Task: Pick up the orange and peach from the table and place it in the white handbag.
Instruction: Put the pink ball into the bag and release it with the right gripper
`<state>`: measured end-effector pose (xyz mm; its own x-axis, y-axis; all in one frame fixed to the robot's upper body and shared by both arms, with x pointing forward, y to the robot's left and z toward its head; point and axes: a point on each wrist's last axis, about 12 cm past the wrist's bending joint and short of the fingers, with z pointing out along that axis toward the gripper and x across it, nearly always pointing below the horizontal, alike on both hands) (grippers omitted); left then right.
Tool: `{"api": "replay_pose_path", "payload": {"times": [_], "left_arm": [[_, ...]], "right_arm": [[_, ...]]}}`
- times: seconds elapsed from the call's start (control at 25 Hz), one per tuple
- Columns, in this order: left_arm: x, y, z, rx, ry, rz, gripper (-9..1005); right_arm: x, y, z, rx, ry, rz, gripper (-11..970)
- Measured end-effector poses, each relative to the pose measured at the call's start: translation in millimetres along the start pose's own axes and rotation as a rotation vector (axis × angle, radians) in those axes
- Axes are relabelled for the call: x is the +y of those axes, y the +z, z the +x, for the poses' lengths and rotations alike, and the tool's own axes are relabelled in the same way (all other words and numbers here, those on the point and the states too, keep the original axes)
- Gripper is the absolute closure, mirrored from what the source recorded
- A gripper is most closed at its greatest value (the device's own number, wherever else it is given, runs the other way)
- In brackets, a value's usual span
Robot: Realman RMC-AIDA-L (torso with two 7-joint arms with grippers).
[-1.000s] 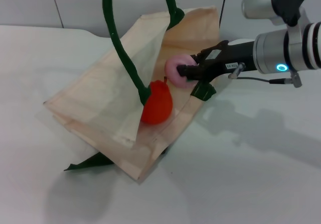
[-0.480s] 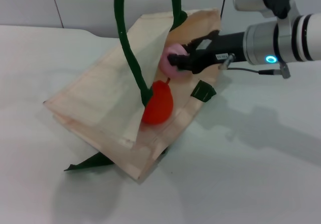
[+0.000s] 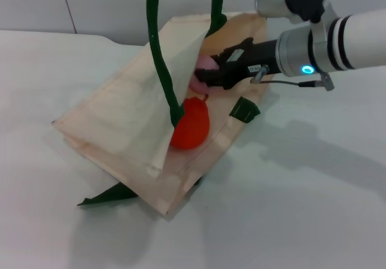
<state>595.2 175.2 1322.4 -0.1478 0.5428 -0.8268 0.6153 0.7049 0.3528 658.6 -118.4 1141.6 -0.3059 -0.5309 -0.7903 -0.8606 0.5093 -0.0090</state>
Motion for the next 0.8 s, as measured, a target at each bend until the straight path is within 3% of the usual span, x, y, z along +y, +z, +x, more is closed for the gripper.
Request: {"api": "replay_pose_path", "payload": {"times": [0.12,0.4,0.48,0.8], "left_arm": [[-1.1,0.5,-1.3,-0.002,0.005,0.003,831],[-0.8,0.4,0.6,0.003,0.002,0.001,829],[-0.2,0.2,2.2,0.007,0.0,-0.002,828],[5.7,-3.3,14.4,0.031,-0.021,-0.025,825]], "right_arm": [[-2.6,0.9,2.8,0.005,0.016,0.016,659],[-5.1,-0.6,4.1,-0.001,0.032,0.026,472],[-5.2,-0.9,4.8,0.001,0.036,0.024,229],[-7.7,-4.7,18.8,0.055,0.071,0.015,157]]}}
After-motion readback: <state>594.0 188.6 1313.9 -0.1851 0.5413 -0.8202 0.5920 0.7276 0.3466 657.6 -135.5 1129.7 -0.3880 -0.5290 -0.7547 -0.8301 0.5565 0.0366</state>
